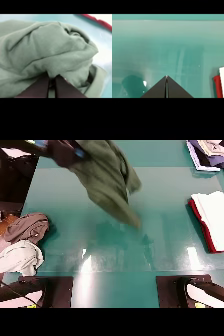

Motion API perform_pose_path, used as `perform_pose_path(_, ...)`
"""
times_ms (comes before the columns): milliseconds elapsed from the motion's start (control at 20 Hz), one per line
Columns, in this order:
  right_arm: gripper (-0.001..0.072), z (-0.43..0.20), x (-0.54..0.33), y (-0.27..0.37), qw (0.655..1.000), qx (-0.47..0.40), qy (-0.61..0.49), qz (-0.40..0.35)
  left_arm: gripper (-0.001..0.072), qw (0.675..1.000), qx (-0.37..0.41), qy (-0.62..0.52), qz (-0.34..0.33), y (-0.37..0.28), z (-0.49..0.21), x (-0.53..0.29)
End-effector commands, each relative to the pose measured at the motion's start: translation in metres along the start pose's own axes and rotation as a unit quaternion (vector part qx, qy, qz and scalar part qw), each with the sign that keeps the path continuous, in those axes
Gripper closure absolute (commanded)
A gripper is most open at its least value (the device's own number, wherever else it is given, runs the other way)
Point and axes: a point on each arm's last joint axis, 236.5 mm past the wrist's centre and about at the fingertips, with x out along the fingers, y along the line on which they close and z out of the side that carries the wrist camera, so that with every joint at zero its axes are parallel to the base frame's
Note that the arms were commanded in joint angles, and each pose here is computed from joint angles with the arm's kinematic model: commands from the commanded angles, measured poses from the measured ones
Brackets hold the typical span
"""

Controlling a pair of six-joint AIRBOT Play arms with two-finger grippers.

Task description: Fold the shirts.

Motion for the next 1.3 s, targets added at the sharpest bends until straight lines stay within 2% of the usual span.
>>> perform_pose_path(0, 0.0692, -0.013, -0.005, 0.0, 1.0, 0.0, 0.018, -0.001, 0.0682, 0.994, -0.018, 0.105, -0.037, -0.001, -0.054, 0.071)
perform_pose_path(50, 0.0692, -0.019, -0.006, -0.001, 1.0, 0.0, 0.022, -0.002, 0.064, 0.989, -0.034, 0.136, -0.036, 0.01, -0.076, 0.09)
perform_pose_path(100, 0.0692, -0.024, -0.007, -0.001, 1.0, 0.0, 0.026, -0.003, 0.0353, 0.984, -0.054, 0.169, -0.021, 0.028, -0.099, 0.104)
perform_pose_path(150, 0.0692, -0.03, -0.007, -0.003, 1.0, -0.002, 0.029, -0.004, 0.0224, 0.978, -0.088, 0.191, 0.004, 0.047, -0.116, 0.109)
perform_pose_path(250, 0.0692, -0.035, -0.006, -0.004, 1.0, -0.003, 0.028, -0.006, 0.0222, 0.968, -0.144, 0.205, 0.027, 0.076, -0.129, 0.095)
perform_pose_path(400, 0.0692, -0.037, -0.001, -0.005, 1.0, -0.001, 0.017, -0.006, 0.0223, 0.955, -0.203, 0.215, -0.001, 0.084, -0.143, 0.066)
perform_pose_path(600, 0.0692, -0.041, 0.01, -0.007, 1.0, 0.001, 0.03, -0.007, 0.0223, 0.94, -0.269, 0.21, -0.017, 0.062, -0.188, 0.083)
perform_pose_path(800, 0.0692, -0.046, 0.027, -0.008, 0.999, 0.004, 0.053, -0.005, 0.0223, 0.913, -0.325, 0.245, -0.025, 0.022, -0.271, 0.112)
perform_pose_path(950, 0.0692, -0.052, 0.035, -0.01, 0.997, 0.005, 0.071, -0.006, 0.0223, 0.894, -0.349, 0.278, -0.048, -0.012, -0.312, 0.13)
perform_pose_path(1250, 0.0692, -0.053, 0.036, -0.01, 0.997, 0.006, 0.073, -0.006, 0.0222, 0.907, -0.353, 0.221, -0.054, -0.044, -0.289, 0.167)
